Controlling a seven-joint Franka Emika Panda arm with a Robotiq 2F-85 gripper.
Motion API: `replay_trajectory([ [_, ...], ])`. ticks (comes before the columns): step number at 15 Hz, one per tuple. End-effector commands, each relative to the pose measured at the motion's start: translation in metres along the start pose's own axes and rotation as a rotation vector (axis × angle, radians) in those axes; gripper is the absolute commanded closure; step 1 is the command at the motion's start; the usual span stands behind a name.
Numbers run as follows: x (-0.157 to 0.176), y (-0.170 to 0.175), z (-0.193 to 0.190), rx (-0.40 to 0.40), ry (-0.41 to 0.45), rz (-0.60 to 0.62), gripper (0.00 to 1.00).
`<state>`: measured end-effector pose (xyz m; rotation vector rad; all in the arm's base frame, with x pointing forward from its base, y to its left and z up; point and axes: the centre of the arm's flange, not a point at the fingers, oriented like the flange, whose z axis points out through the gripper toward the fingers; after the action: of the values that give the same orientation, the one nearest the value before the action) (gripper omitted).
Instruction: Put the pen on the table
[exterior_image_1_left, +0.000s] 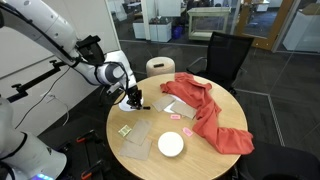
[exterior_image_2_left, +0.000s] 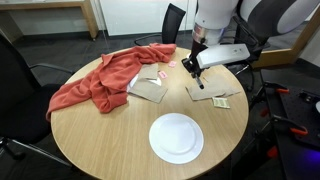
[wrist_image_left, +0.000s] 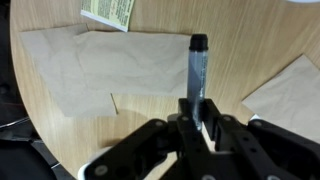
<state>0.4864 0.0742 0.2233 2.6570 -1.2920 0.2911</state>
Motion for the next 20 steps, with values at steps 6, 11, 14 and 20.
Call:
replay_trajectory([
  [6,-0.059,-0.012,0.048,0.088,-0.105,-0.331,0.95],
  [11,-0.083,-0.016,0.066,0.097,-0.14,-0.457,0.95],
  [14,-0.089,-0.015,0.068,0.086,-0.134,-0.48,0.56],
  [20,-0.085,-0.014,0.045,0.102,-0.083,-0.469,0.2],
])
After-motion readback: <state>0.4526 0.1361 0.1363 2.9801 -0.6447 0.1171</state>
